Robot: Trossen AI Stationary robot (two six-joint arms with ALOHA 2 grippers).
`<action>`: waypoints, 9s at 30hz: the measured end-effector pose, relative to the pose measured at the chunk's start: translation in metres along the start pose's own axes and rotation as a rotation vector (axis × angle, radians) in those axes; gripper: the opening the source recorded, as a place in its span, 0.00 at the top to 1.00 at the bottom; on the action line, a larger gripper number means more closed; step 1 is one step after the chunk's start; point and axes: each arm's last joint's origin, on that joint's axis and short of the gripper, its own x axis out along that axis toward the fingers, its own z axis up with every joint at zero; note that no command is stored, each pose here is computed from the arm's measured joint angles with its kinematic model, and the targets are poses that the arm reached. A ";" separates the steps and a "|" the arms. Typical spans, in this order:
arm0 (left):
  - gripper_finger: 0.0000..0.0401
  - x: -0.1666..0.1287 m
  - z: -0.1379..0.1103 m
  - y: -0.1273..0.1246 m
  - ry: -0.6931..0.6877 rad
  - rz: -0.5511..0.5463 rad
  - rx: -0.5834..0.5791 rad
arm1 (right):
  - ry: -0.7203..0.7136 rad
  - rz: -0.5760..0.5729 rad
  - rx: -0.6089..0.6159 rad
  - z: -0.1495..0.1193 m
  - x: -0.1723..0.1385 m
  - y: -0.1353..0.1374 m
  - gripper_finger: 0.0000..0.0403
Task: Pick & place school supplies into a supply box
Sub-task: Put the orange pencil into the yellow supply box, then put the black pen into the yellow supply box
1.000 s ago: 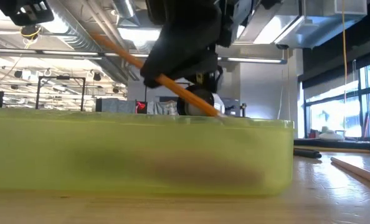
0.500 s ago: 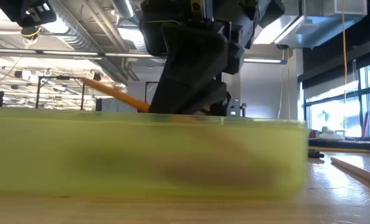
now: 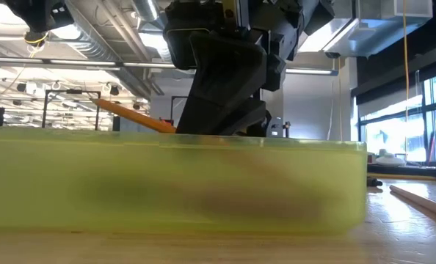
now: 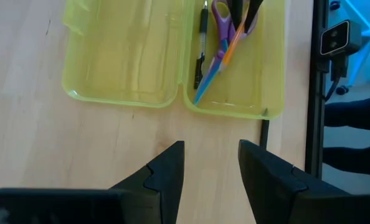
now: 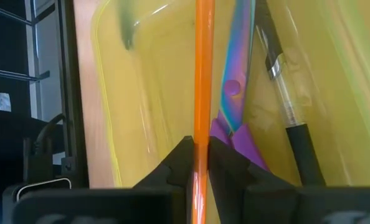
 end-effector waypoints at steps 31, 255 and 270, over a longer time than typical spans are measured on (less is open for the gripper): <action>0.47 0.007 -0.001 -0.018 0.033 -0.134 -0.005 | -0.344 -0.350 -0.199 -0.027 -0.165 0.055 0.77; 0.83 0.198 0.092 -0.064 0.440 0.131 0.443 | 0.297 -0.065 -0.461 -0.175 -0.129 -0.013 0.86; 0.62 0.190 0.095 -0.065 0.430 0.112 0.375 | 0.287 -0.057 -0.413 -0.174 -0.122 -0.011 0.75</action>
